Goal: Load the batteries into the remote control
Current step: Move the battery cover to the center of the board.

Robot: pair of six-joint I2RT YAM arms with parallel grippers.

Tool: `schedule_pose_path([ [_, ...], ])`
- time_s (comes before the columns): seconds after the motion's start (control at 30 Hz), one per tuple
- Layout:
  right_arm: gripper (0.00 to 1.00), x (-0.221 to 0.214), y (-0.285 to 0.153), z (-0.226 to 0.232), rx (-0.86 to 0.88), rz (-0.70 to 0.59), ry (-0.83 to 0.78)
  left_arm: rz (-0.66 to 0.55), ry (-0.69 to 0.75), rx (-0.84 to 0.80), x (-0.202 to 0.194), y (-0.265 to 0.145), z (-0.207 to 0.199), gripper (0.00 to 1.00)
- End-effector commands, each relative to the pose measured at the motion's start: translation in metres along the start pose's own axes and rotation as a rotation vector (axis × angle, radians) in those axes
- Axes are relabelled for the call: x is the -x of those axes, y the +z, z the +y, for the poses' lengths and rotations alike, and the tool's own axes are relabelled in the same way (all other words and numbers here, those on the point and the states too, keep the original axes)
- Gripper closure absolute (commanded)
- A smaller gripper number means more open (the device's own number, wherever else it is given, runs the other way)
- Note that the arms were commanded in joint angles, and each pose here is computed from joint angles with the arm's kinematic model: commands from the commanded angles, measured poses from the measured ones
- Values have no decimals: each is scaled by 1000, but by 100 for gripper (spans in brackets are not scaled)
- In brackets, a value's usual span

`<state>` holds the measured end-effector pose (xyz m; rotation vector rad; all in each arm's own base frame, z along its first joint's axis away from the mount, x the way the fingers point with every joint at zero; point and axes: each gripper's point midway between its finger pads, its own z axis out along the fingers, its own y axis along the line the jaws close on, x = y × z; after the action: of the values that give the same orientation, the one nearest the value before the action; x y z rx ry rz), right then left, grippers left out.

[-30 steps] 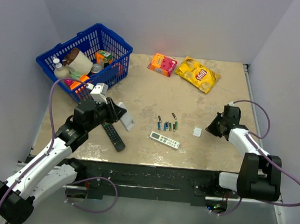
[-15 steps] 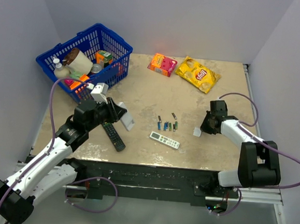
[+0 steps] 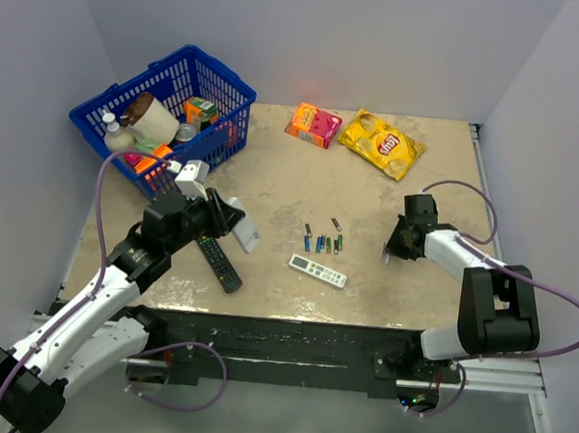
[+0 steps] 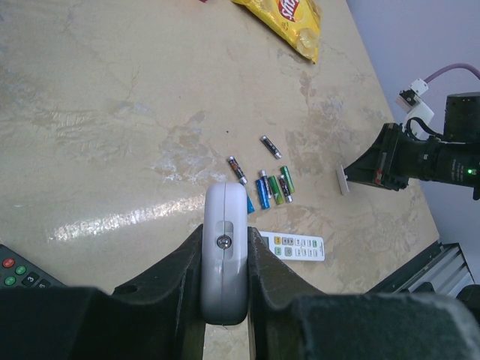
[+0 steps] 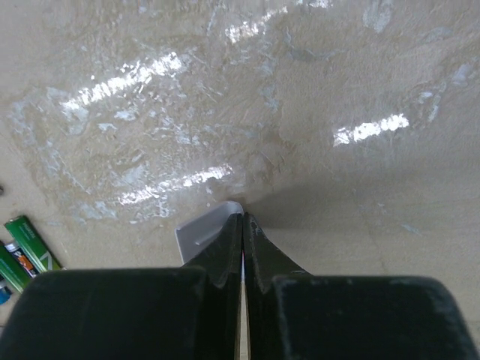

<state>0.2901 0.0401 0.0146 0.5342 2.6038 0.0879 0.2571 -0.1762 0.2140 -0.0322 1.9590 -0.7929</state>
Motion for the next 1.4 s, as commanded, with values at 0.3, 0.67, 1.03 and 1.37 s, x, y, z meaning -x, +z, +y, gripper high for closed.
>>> schedule_pose_path([
  [0.3,100,-35,26,6,20,154,-21,-80,6,-47,30,-5,-18,100],
  [0.67,100,-62,24,64,143,275,-173,-75,0,-57,30,-3,-20,100],
  [1.03,98,-85,20,62,159,327,-183,-72,1,-64,30,-1,-22,100],
  [1.37,76,-14,-29,78,136,52,-229,-68,3,-60,30,-1,-21,100],
])
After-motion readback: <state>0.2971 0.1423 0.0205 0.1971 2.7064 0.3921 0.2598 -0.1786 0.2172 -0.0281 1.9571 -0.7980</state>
